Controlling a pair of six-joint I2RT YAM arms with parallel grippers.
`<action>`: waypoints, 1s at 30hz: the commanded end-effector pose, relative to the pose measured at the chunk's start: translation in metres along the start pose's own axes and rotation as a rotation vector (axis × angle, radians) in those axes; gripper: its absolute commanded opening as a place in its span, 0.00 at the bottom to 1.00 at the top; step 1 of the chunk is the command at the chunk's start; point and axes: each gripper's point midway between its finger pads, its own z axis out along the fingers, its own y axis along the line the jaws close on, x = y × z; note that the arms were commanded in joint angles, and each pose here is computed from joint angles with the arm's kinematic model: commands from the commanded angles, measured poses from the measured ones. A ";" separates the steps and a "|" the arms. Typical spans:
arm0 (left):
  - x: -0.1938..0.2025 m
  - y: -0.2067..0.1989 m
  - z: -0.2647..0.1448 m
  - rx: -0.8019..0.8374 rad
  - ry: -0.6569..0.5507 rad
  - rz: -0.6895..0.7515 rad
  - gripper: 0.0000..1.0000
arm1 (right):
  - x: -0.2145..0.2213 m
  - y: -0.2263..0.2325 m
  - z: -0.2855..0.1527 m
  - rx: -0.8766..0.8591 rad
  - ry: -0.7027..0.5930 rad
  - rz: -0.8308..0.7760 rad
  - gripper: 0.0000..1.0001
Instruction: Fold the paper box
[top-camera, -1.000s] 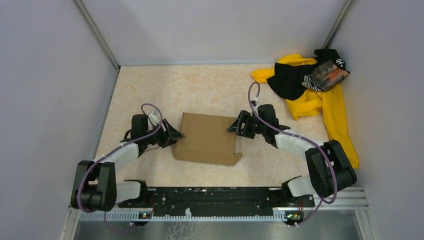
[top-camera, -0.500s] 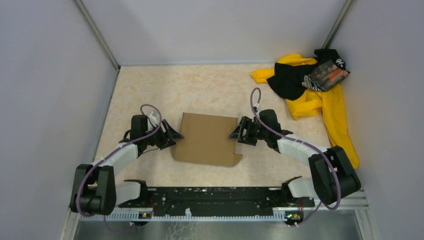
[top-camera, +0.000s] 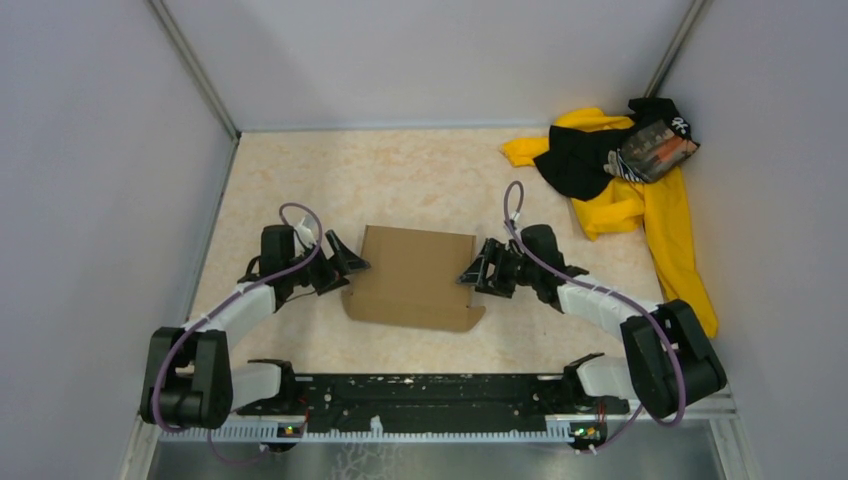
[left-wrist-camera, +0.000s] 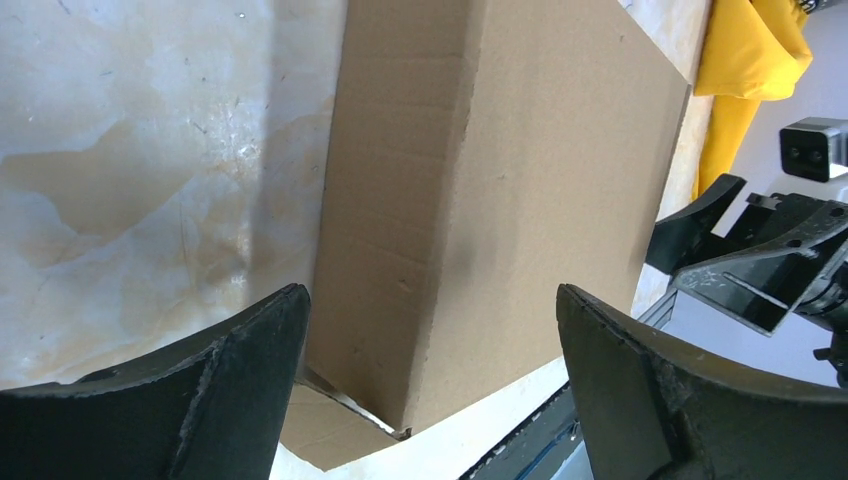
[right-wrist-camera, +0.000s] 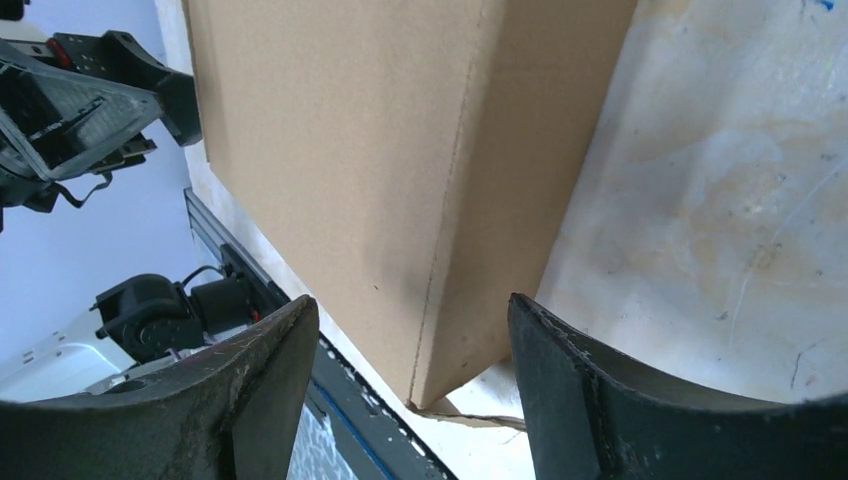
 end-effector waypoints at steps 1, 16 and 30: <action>-0.014 -0.015 -0.002 0.057 -0.034 0.051 0.99 | -0.005 0.011 -0.005 -0.052 -0.034 -0.018 0.69; -0.005 -0.013 0.000 0.076 -0.006 0.037 0.91 | -0.006 0.023 -0.001 -0.145 -0.045 0.002 0.70; 0.015 -0.016 -0.012 0.096 0.022 0.019 0.90 | 0.001 0.036 0.005 -0.170 -0.018 -0.011 0.70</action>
